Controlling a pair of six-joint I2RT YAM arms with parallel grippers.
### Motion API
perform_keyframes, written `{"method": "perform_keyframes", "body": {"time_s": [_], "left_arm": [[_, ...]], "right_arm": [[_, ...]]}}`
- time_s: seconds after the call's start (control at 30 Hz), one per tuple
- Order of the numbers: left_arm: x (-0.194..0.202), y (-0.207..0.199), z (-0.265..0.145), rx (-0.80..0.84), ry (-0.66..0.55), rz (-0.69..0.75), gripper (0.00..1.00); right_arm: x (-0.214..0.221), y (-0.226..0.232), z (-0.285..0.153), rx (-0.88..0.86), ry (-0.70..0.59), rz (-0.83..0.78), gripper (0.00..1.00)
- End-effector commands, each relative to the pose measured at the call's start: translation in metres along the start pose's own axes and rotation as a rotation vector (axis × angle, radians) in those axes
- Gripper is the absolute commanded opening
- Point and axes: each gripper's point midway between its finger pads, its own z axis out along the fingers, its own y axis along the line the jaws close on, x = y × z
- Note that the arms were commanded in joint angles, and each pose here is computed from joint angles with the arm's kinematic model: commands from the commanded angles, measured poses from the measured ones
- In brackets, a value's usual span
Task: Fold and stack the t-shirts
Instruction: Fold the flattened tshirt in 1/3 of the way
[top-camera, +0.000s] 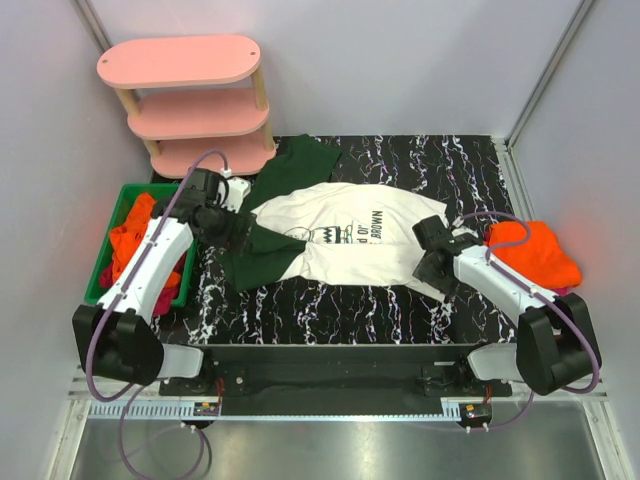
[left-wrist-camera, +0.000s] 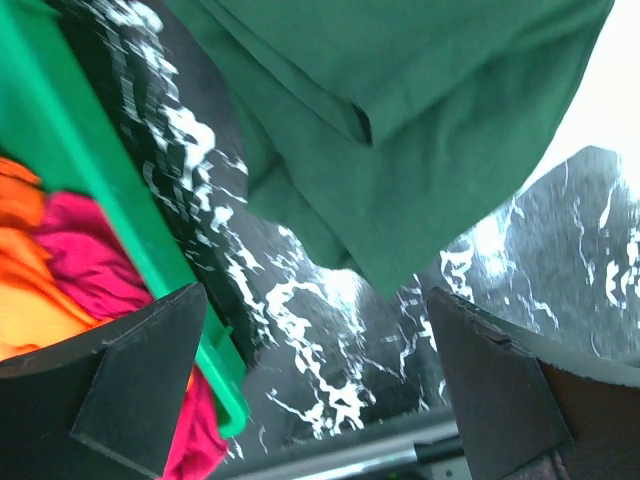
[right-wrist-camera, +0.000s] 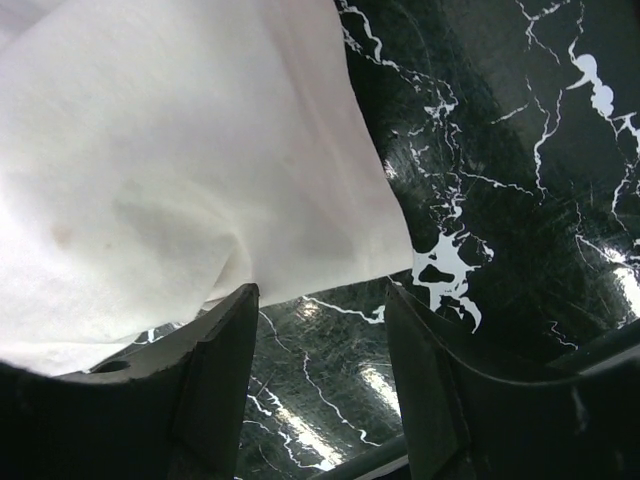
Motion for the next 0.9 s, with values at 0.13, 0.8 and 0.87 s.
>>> {"method": "perform_keyframes", "body": {"time_s": [0.13,0.8,0.87], "left_arm": [[0.031,-0.028,0.013,0.108,0.129,0.013,0.99],[0.068,-0.022,0.045,0.033,0.326,-0.014,0.99],[0.067,-0.020,0.046,0.021,0.320,-0.014,0.98]], "right_arm": [[0.009,-0.025,-0.010,0.053,-0.016,0.045,0.61],[0.020,-0.032,0.013,0.184,0.030,0.042,0.51],[0.021,-0.034,0.016,0.192,0.019,0.060,0.49]]}}
